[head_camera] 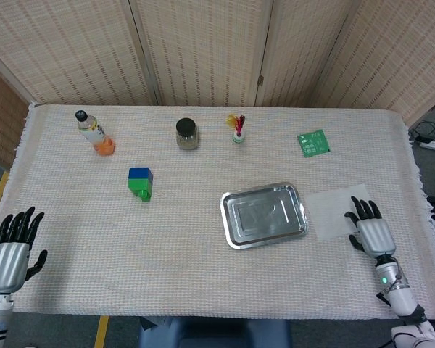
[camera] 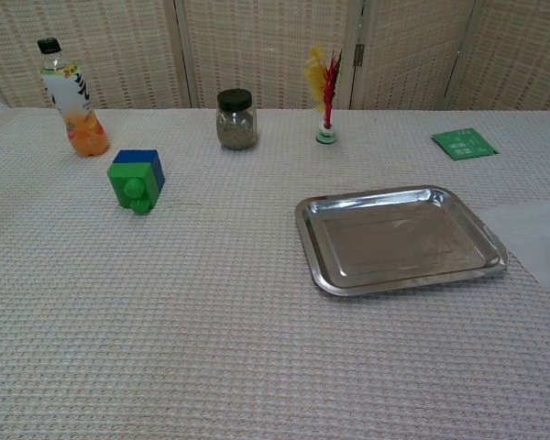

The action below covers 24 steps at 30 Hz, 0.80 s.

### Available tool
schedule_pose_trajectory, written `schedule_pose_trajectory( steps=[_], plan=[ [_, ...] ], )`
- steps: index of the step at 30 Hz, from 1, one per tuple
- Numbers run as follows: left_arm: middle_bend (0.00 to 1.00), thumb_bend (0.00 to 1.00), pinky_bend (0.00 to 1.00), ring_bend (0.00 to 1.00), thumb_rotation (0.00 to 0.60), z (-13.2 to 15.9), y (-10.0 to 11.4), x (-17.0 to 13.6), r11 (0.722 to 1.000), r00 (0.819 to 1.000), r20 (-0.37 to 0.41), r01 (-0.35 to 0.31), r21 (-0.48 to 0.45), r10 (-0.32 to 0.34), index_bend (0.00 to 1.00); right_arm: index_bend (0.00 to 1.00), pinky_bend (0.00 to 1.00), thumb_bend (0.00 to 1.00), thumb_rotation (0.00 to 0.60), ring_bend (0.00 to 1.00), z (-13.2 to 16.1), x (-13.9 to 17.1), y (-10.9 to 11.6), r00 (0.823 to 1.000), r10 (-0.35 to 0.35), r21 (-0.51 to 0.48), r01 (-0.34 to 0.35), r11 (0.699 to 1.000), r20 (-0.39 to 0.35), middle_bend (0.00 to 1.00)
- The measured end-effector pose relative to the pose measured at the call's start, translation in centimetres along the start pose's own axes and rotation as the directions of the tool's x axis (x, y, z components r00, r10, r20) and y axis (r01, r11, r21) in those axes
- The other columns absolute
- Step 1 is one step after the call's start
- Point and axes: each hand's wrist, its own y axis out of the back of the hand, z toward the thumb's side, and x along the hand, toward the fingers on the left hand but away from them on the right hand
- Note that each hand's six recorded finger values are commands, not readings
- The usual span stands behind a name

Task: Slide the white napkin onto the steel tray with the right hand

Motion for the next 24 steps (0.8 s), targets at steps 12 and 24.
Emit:
schedule_pose_trajectory(
  steps=[12,24],
  plan=[
    [0.00,0.44,0.00,0.00,0.600,-0.1,0.0,0.0,1.000,1.000,-0.005,-0.003,0.000,0.003,0.00,0.36,0.00,0.39,0.600,0.00,0.5,-1.0,-0.2,1.000,0.006,-0.038,-0.005,0.999,0.009,0.00],
    [0.00,0.44,0.00,0.00,0.600,0.1,0.2,-0.2,1.000,1.000,-0.002,-0.012,-0.008,0.012,0.00,0.57,0.00,0.40,0.600,0.00,1.1,-1.3,0.1,1.000,-0.021,-0.088,0.021,0.996,0.005,0.09]
  ],
)
